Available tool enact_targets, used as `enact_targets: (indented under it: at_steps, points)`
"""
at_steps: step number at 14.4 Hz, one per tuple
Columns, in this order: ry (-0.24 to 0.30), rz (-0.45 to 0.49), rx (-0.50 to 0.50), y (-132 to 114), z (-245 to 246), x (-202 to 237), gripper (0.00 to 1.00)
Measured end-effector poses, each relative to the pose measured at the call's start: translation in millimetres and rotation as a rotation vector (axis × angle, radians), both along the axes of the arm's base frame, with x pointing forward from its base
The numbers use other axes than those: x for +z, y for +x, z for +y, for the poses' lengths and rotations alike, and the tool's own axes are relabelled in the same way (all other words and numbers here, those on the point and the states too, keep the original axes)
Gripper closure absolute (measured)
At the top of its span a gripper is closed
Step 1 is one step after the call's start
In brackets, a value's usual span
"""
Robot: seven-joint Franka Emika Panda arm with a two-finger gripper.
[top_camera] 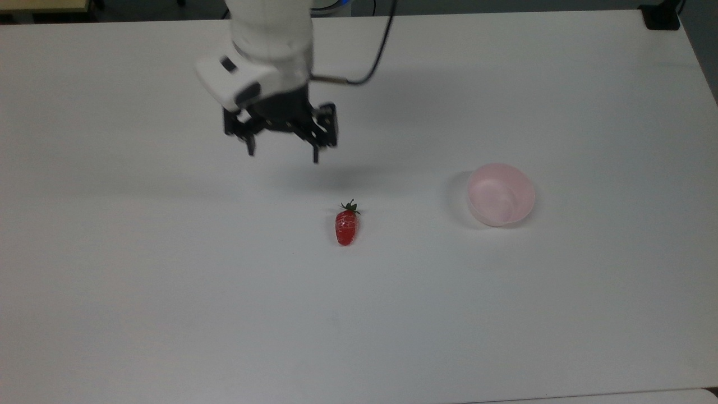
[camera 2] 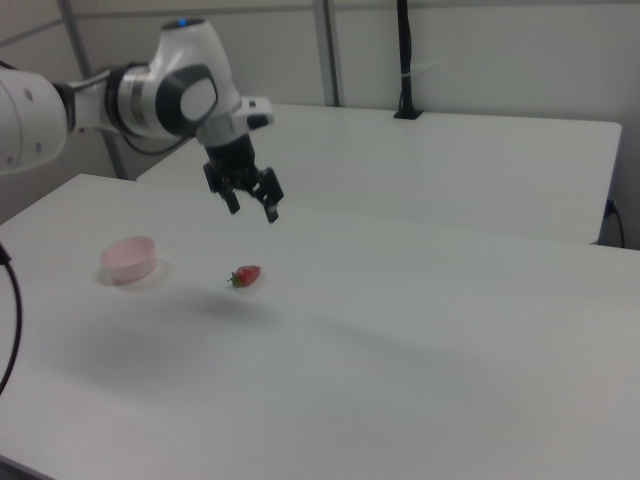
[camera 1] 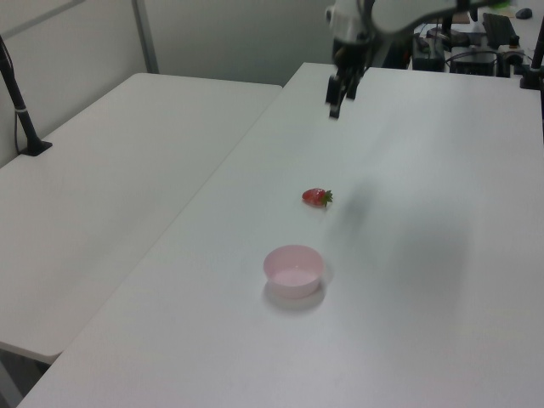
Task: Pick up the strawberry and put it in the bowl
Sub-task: 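Lower the gripper onto the strawberry and close it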
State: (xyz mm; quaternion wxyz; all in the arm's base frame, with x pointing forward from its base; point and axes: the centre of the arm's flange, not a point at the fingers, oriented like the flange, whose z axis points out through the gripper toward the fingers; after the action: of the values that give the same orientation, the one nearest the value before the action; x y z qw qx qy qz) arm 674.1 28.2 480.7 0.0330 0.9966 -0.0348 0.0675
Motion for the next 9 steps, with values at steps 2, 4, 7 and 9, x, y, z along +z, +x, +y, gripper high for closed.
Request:
enact_targets:
  at_steps: [2, 4, 7, 9]
  points:
    - [0.013, 0.001, -0.052, 13, 33, -43, 0.00]
    - [0.036, 0.011, -0.128, 22, 76, -93, 0.00]
    - [0.042, 0.026, -0.156, 30, 101, -125, 0.00]
    - [0.043, 0.017, -0.155, 35, 102, -139, 0.00]
